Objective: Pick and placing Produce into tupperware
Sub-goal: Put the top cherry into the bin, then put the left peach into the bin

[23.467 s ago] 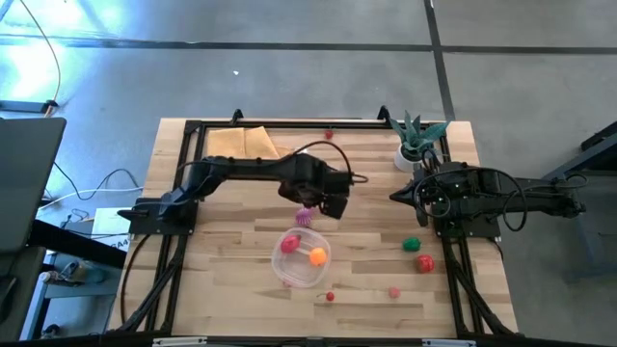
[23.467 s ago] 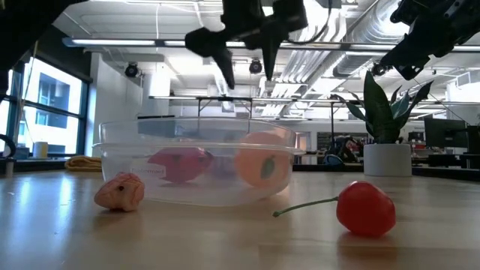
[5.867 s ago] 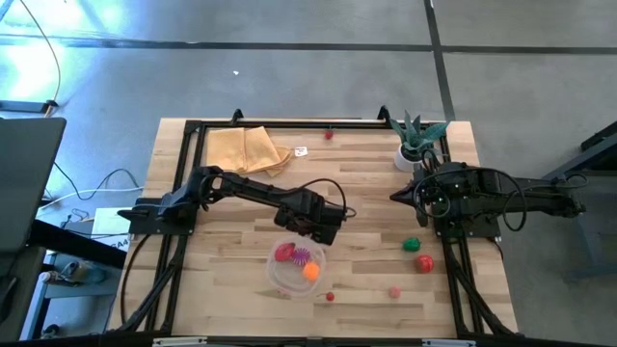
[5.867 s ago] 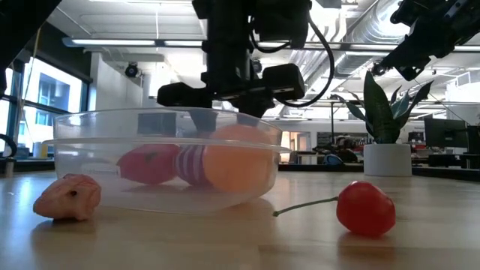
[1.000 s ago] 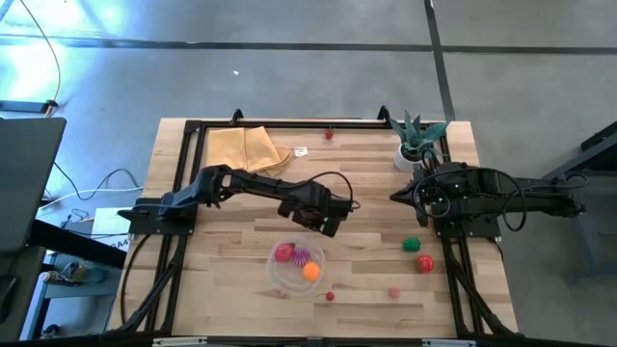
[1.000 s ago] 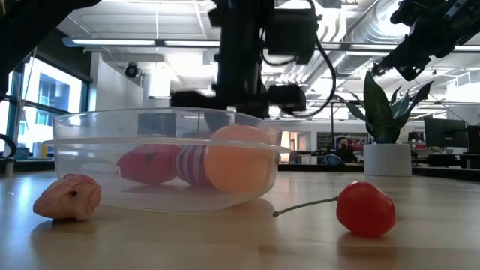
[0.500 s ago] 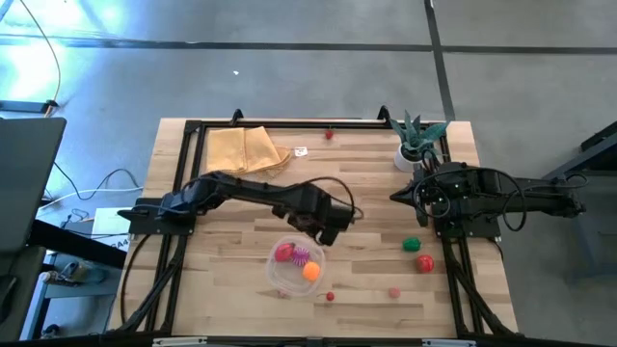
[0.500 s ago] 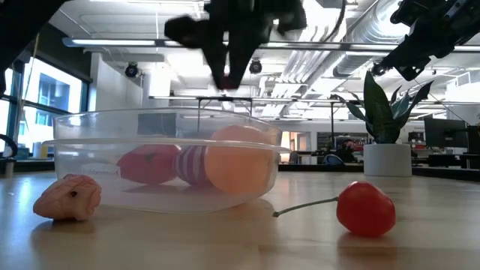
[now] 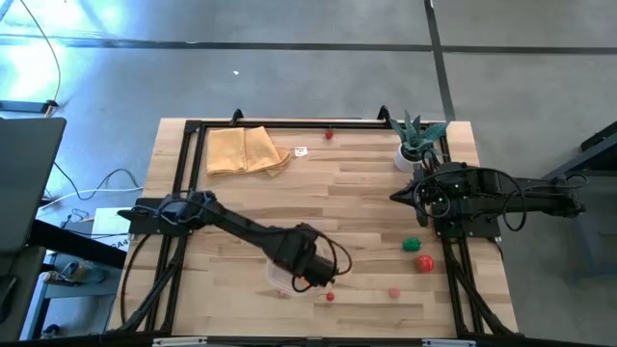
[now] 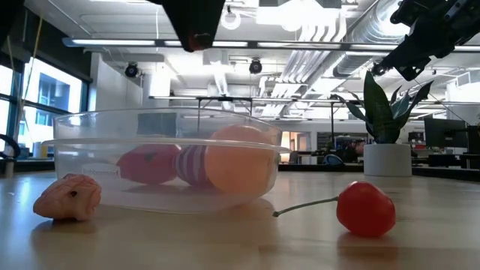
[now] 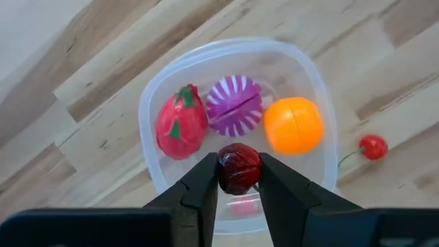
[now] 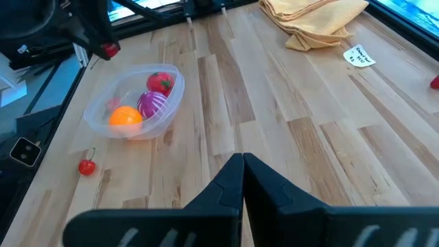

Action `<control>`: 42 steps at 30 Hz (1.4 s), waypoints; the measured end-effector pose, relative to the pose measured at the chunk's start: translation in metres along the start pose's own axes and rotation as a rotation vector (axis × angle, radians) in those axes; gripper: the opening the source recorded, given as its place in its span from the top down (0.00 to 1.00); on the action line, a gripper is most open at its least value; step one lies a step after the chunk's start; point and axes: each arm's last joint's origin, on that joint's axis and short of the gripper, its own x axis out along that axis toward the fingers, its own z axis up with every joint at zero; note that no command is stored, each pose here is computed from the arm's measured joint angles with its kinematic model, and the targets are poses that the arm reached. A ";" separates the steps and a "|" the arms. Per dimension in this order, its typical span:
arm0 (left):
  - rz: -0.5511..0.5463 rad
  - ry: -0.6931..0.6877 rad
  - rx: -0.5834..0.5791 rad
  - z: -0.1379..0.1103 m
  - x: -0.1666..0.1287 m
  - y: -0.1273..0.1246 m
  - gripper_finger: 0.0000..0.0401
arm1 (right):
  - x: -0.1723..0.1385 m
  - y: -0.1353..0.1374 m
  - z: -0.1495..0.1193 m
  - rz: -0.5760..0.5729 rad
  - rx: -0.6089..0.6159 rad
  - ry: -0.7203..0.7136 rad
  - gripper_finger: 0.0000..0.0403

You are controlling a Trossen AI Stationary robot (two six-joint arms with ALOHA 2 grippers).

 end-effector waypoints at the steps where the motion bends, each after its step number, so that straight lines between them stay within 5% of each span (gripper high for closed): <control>1: 0.010 0.003 0.004 -0.002 0.002 0.000 0.77 | 0.000 0.000 0.000 0.000 0.000 0.000 1.00; 14: 0.025 0.036 0.036 -0.010 0.041 -0.006 0.70 | 0.000 0.000 0.000 0.001 0.000 -0.001 1.00; 24: 0.052 0.043 0.037 -0.011 0.043 -0.003 0.70 | 0.000 0.000 0.000 0.000 0.000 -0.001 1.00; 31: 0.067 0.045 0.062 -0.011 0.000 0.025 0.70 | 0.000 0.000 0.000 0.000 0.000 -0.001 1.00; 37: -0.030 0.058 0.187 -0.030 -0.040 0.053 0.70 | 0.000 0.000 0.000 0.000 0.000 -0.001 1.00; 42: -0.003 0.128 0.230 -0.060 -0.034 0.057 0.70 | 0.000 0.000 0.000 0.001 -0.001 0.000 1.00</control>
